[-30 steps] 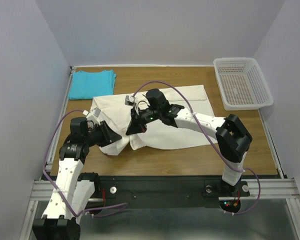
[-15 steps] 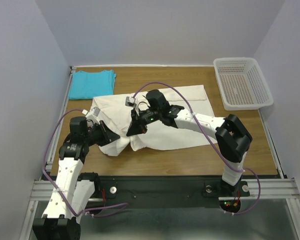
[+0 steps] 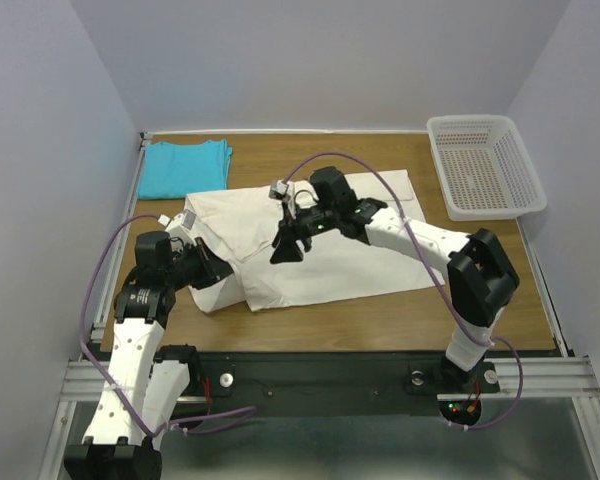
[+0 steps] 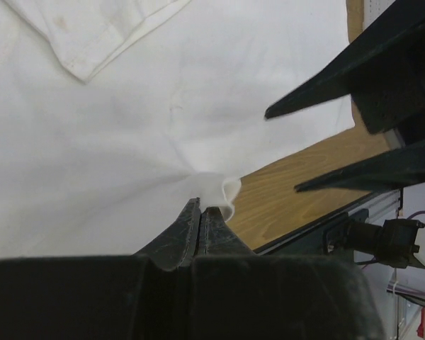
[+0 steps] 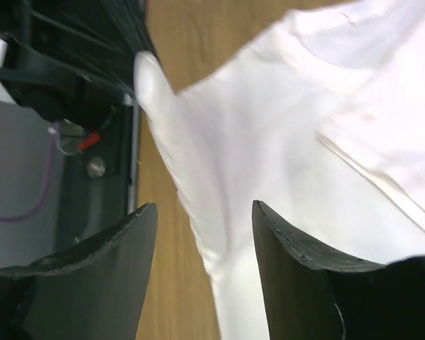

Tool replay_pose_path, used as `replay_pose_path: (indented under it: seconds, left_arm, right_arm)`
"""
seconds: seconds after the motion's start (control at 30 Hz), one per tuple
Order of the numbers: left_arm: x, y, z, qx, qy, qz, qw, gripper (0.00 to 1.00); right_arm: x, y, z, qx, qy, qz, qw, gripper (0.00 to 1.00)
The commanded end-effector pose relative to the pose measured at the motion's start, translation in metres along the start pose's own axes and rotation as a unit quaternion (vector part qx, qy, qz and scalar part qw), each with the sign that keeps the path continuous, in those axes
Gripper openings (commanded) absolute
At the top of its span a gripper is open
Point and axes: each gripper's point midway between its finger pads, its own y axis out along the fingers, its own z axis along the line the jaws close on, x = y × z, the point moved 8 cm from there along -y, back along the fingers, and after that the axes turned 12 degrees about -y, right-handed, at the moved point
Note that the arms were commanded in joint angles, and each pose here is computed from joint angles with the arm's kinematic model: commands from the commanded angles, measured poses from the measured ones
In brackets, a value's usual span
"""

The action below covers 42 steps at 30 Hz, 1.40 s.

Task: Fold and stack the t-shirts
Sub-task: Fold the tshirt

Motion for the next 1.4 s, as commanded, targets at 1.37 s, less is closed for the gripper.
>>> replay_pose_path:
  seconds: [1.37]
  left_arm:
    - [0.01,-0.019,-0.017,-0.021,0.047,-0.05,0.997,0.0]
  right_arm:
    - [-0.235,-0.308,0.023,-0.206,-0.075,0.446,0.868,0.54]
